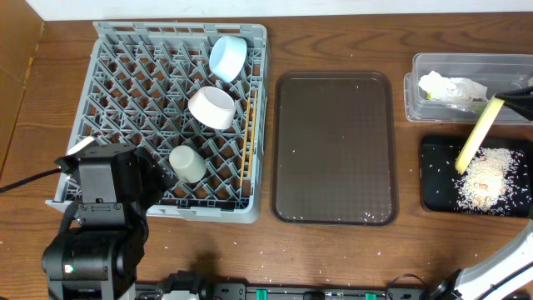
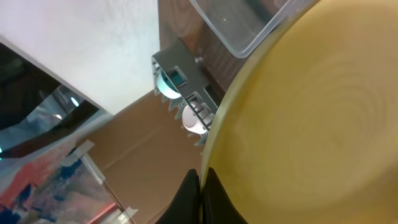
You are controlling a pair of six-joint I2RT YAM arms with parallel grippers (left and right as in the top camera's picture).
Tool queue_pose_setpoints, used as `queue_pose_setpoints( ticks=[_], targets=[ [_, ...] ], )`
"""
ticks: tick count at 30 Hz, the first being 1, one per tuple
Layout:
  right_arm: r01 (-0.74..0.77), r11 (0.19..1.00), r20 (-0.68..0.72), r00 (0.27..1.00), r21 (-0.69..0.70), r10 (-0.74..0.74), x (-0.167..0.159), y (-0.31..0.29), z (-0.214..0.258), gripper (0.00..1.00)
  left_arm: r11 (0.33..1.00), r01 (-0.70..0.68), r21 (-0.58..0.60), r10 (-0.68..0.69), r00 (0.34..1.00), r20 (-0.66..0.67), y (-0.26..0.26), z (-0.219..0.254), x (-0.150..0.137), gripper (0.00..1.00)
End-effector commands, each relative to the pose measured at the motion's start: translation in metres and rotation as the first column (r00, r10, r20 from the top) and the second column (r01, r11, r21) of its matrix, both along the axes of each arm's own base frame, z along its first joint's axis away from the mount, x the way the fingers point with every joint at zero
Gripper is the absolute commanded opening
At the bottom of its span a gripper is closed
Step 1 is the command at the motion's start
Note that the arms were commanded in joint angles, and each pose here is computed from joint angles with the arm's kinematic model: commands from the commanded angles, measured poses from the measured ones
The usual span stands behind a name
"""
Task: Sort waste into correct bins and load items into the dishwasher
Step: 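Tilt the plate to pour the rice into the black bin, then carry the plate to the rack and stand it upright at the right edge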
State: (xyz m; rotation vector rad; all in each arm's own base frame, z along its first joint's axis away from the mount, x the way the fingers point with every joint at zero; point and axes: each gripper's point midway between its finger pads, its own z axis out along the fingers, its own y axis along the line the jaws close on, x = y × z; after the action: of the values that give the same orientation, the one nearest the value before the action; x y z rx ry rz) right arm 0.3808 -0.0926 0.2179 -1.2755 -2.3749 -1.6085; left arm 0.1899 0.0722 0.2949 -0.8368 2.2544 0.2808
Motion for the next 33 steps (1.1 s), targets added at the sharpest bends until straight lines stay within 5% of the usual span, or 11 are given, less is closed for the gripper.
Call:
queue_pose_setpoints(
  ticks=[1, 6, 10, 15, 19, 28, 33],
  targets=[
    [0.03, 0.999, 0.033, 0.999, 0.016, -0.03, -0.001, -0.001, 0.018, 0.02, 1.0, -0.01, 0.007, 0.01, 1.0, 0.007, 0.002, 0.003, -0.001, 0.98],
    [0.003, 0.999, 0.162, 0.987, 0.037, -0.008, 0.005, 0.002, 0.03, 0.01, 1.0, -0.01, 0.007, 0.01, 1.0, 0.006, 0.002, 0.003, -0.001, 0.98],
    [0.054, 0.998, -0.025, 0.998, 0.032, -0.054, -0.003, -0.001, 0.014, 0.01, 1.0, -0.01, 0.007, 0.01, 1.0, 0.006, 0.002, 0.003, -0.001, 0.98],
    [0.08, 0.997, -0.063, 0.995, 0.02, -0.078, -0.008, -0.009, 0.009, 0.02, 1.0, -0.01, 0.007, 0.01, 1.0, 0.006, 0.002, 0.003, -0.001, 0.98],
    [0.016, 0.996, 0.233, 0.972, 0.093, -0.037, 0.008, 0.001, 0.042, 0.01, 1.0, -0.01, 0.008, 0.01, 1.0, 0.006, 0.002, 0.003, -0.001, 0.98],
    [-0.067, 0.991, 0.251, 0.967, 0.115, 0.037, 0.008, 0.05, 0.072, 0.01, 1.0, -0.01, 0.008, 0.01, 1.0, 0.006, 0.002, 0.003, -0.001, 0.98],
    [-0.223, 0.971, 0.397, 0.902, 0.09, 0.17, 0.004, 0.114, 0.11, 0.01, 1.0, -0.01, 0.007, 0.01, 1.0, 0.006, 0.002, 0.003, -0.001, 0.98]
  ],
)
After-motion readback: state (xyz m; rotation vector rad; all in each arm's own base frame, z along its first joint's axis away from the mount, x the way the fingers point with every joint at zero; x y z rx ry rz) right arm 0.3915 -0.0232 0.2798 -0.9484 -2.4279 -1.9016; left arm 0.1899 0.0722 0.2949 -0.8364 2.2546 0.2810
